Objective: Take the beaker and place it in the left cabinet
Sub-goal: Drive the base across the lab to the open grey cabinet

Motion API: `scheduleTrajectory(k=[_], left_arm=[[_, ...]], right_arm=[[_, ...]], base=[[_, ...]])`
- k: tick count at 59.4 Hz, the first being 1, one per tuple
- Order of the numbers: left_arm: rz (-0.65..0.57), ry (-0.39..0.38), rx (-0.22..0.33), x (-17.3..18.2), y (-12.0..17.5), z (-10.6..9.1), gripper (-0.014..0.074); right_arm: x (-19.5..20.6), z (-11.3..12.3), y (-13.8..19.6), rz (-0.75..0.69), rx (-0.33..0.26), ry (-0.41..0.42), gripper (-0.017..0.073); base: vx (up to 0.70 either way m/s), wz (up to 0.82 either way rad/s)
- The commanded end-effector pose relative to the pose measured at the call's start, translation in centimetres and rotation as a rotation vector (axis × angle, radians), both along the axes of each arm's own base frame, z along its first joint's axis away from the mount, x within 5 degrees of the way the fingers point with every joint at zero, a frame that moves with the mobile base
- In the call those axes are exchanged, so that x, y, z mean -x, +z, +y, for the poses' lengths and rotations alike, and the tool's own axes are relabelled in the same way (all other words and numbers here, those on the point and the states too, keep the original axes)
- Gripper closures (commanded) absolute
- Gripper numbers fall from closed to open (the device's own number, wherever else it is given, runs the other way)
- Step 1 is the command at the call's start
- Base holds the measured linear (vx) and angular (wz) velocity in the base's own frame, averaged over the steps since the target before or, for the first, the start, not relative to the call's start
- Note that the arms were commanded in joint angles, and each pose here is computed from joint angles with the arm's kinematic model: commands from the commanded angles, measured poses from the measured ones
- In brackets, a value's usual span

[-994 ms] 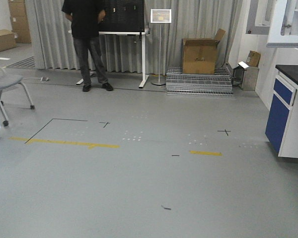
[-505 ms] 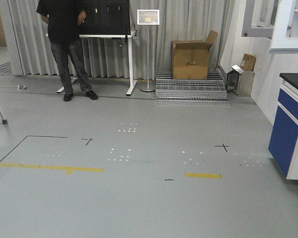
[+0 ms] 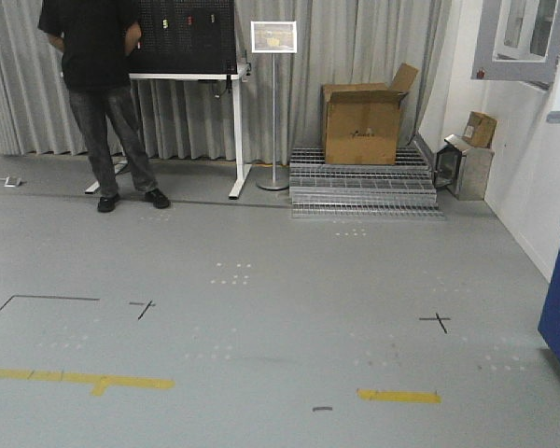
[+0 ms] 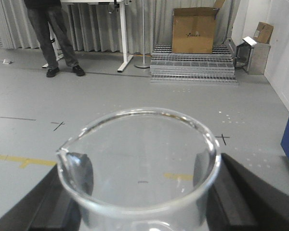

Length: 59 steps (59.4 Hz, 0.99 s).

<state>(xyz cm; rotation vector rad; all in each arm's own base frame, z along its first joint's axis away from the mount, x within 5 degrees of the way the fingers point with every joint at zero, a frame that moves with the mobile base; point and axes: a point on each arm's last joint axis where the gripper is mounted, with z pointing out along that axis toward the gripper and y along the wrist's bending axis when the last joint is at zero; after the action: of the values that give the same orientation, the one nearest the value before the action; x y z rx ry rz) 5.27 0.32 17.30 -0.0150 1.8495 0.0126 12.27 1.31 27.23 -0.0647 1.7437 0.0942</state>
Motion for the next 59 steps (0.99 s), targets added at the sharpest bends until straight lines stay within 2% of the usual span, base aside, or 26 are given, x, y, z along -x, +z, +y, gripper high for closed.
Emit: scheduleTrajectory(k=[1, 59], left_arm=[[-0.099, -0.018, 0.004, -0.06, 1.23, -0.14, 0.059], [-0.099, -0.018, 0.004, -0.06, 1.23, -0.14, 0.059]], right_arm=[[-0.18, 0.22, 1.13, -0.038, 0.002, 0.024, 0.0564], [-0.23, 0.23, 1.09, -0.035, 0.002, 0.025, 0.0564]], base=[[0.71, -0.06], [0.68, -0.03]])
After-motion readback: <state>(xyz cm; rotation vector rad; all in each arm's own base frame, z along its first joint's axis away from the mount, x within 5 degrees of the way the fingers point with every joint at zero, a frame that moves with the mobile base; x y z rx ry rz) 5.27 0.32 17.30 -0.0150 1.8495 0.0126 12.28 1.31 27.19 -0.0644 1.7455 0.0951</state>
